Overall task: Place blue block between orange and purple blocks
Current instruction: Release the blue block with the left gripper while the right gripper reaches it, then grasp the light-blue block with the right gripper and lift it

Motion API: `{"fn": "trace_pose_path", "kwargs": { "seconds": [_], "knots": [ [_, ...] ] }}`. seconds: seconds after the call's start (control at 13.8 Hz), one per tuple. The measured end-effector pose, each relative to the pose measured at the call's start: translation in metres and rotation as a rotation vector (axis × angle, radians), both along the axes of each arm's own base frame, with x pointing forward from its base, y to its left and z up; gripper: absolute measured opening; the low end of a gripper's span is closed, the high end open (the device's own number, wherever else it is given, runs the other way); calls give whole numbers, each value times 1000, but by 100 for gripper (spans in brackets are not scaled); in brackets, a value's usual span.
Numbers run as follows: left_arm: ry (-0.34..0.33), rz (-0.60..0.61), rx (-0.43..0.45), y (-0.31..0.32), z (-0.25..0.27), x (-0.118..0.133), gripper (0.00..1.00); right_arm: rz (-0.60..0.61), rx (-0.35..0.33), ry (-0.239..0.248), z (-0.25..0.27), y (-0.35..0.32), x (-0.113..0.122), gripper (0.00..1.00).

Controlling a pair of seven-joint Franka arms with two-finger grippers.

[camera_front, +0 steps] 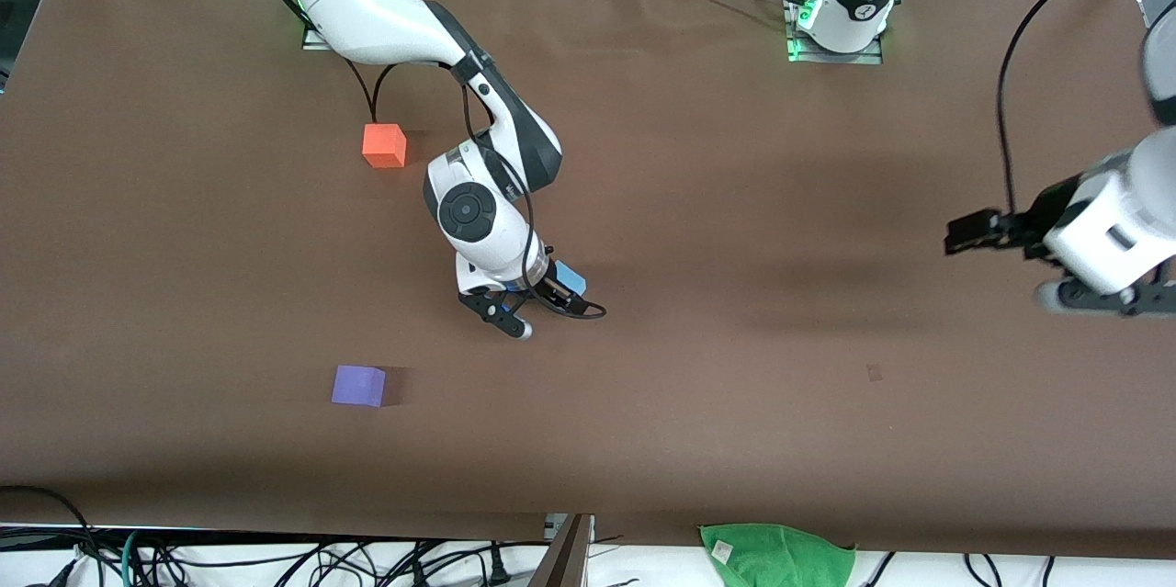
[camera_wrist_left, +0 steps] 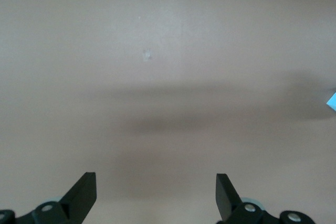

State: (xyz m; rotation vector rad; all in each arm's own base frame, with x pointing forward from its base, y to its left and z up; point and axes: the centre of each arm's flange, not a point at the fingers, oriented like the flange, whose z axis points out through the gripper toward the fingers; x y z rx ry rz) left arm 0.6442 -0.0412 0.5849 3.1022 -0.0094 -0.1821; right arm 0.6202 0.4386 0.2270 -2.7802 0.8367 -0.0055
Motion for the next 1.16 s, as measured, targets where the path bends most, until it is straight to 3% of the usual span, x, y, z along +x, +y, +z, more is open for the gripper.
{"fn": "trace_pose_path", "kwargs": {
  "seconds": [0.22,0.44,1.16],
  "knots": [
    [31,17,25,9,7,-33,100,-5,-4,5,-19,4,-4,100],
    [50,56,-3,21,-7,-56,100,-15,-8,12,-26,5,-6,99],
    [0,41,-8,17,11,-80,100,-6,-39,42,-26,17,-15,99]
  ]
}}
